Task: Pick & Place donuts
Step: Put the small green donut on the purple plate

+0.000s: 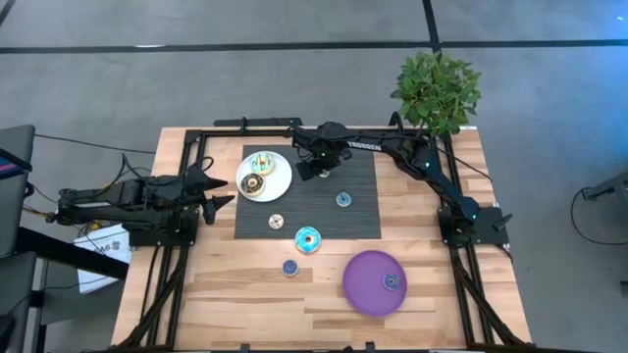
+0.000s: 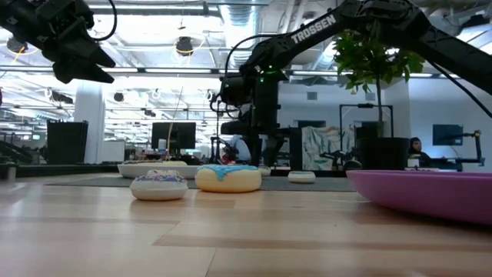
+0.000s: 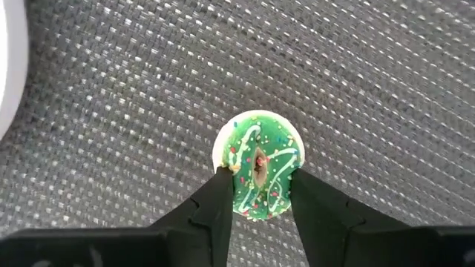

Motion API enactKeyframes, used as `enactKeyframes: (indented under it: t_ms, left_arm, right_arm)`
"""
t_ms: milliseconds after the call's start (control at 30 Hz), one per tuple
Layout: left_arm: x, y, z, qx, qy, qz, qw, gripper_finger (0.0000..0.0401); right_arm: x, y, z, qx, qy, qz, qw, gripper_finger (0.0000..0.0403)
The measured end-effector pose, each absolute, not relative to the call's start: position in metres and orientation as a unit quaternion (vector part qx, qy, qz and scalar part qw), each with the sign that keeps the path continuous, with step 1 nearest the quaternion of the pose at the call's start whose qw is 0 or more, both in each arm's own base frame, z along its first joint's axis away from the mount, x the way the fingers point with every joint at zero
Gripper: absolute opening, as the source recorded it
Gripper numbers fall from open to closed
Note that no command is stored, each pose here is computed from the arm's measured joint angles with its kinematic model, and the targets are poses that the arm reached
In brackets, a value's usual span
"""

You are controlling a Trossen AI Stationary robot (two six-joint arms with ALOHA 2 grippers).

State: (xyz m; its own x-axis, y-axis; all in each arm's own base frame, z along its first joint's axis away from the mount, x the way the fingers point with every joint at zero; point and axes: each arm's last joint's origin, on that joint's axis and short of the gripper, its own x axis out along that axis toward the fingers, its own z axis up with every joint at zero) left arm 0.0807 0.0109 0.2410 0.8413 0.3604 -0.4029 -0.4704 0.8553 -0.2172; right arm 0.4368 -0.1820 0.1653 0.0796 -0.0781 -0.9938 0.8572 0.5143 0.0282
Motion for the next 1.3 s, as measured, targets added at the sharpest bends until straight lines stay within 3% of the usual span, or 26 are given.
enactKeyframes:
  t_ms: [333, 667, 967, 1300]
  left_arm:
    - [0.081, 0.011, 0.241, -0.156, 0.176, 0.220, 0.947, 0.0265]
    - [0.081, 0.011, 0.241, -0.159, 0.175, 0.221, 0.946, 0.0265]
    - [0.081, 0.011, 0.241, -0.158, 0.174, 0.225, 0.945, 0.0265]
    - [0.081, 0.011, 0.241, -0.159, 0.173, 0.230, 0.944, 0.0265]
  right_arm:
    - [0.434, -0.161, 0.209, 0.324, 0.554, -0.347, 0.684, 0.0121]
    - [0.414, -0.087, 0.272, 0.223, 0.567, -0.343, 0.715, 0.0121]
    - [0.372, 0.009, 0.267, 0.202, 0.593, -0.332, 0.705, 0.0121]
    - [0.293, 0.100, 0.244, 0.271, 0.566, -0.362, 0.689, 0.0121]
